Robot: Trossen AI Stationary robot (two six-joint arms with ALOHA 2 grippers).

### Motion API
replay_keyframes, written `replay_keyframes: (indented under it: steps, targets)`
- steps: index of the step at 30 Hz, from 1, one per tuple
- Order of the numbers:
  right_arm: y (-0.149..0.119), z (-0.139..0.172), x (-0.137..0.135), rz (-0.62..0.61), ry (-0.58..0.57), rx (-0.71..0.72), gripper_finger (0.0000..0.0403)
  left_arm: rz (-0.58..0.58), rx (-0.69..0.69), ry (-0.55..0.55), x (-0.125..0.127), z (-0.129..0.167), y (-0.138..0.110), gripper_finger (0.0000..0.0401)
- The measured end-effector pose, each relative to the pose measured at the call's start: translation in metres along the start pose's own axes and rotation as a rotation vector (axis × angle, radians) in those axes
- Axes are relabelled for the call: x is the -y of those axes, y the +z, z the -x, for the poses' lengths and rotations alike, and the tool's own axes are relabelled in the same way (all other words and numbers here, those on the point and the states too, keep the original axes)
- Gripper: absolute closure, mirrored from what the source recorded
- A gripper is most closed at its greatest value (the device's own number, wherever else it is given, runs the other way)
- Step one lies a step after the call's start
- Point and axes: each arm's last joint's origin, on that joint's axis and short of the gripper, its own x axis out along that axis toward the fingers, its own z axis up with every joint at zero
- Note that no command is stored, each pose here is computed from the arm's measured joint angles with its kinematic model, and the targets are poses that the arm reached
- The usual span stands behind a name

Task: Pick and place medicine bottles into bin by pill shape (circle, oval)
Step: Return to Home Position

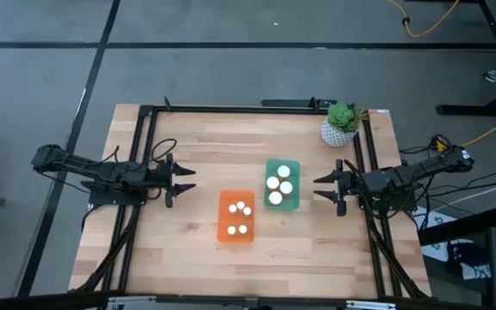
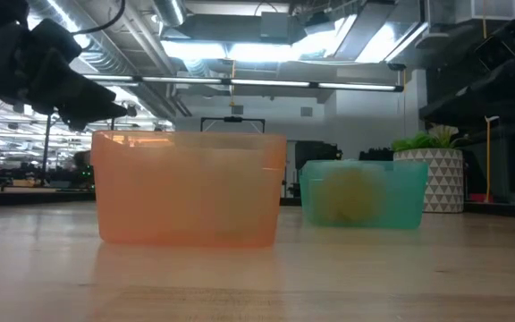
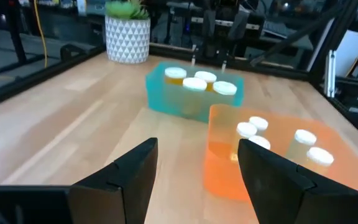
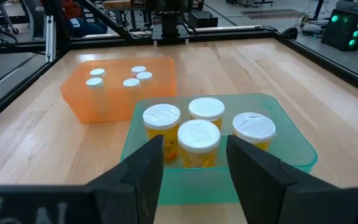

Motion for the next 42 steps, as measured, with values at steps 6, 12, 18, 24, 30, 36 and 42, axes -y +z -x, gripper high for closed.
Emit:
replay_keyframes:
  steps: [6, 12, 18, 24, 30, 36, 42]
  targets:
    - [0.0, 0.0, 0.0, 0.0, 0.0, 0.0, 0.0226, 0.046, -0.005, 0.001, -0.0001, 0.0, -0.0005, 0.0184]
    - [0.0, 0.0, 0.0, -0.001, 0.0, 0.0, 0.0226, 0.047, -0.004, 0.001, -0.0001, 0.0, -0.0004, 0.0184]
    - [0.0, 0.0, 0.0, -0.001, 0.0, 0.0, 0.0226, 0.047, -0.004, 0.001, -0.0001, 0.0, -0.0004, 0.0184]
    - [0.0, 0.0, 0.0, -0.001, 0.0, 0.0, 0.0226, 0.047, -0.004, 0.001, -0.0001, 0.0, -0.0004, 0.0184]
    - [0.0, 0.0, 0.0, 0.0, 0.0, 0.0, 0.0226, 0.047, -0.004, 0.0, -0.0001, 0.0, -0.0004, 0.0184]
    - [0.0, 0.0, 0.0, 0.0, 0.0, 0.0, 0.0226, 0.047, -0.003, 0.0, -0.0001, 0.0, -0.0003, 0.0184]
    - [0.0, 0.0, 0.0, -0.001, 0.0, 0.0, 0.0226, 0.047, -0.003, 0.0, -0.0001, 0.0, -0.0003, 0.0184]
